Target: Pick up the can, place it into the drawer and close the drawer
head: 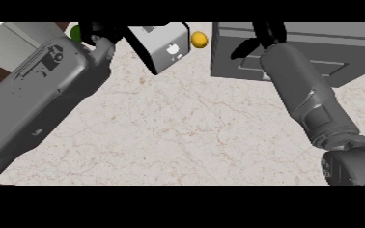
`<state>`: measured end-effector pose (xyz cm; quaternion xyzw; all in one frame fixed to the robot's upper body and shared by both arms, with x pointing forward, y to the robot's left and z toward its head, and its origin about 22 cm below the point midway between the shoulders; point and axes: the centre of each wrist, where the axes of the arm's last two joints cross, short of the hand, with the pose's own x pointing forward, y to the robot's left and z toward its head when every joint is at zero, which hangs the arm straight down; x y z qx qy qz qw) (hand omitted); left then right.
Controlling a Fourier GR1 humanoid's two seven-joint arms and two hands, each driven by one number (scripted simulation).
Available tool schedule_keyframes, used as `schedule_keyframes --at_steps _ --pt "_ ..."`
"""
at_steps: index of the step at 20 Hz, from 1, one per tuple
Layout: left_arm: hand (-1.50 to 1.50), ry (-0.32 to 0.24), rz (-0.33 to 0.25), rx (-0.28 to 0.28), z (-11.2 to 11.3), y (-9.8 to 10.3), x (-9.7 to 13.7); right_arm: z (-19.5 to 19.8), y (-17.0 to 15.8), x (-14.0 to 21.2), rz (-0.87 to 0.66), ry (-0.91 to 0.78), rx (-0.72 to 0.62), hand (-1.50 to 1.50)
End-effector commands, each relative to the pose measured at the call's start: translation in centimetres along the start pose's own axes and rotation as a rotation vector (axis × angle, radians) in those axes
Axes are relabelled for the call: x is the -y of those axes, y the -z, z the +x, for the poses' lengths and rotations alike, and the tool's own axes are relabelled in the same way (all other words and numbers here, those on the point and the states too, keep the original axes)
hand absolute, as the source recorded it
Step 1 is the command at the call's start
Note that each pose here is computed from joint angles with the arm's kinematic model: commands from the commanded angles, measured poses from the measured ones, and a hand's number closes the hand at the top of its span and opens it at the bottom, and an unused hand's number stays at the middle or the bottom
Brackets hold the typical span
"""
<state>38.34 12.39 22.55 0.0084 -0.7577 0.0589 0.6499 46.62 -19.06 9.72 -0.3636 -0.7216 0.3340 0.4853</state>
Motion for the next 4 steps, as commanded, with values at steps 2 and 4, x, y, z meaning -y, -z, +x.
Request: schedule_keyframes --at_steps 2,4 --pt "-1.50 0.000 0.011 0.009 -0.1 -0.6 1.0 1.7 1.9 2.2 -0.091 0.289 -0.018 -1.50" --pt "-1.50 -0.001 0.011 0.008 0.1 -0.3 -0.6 0.9 1.5 2.1 -0.107 0.293 -0.026 -1.50"
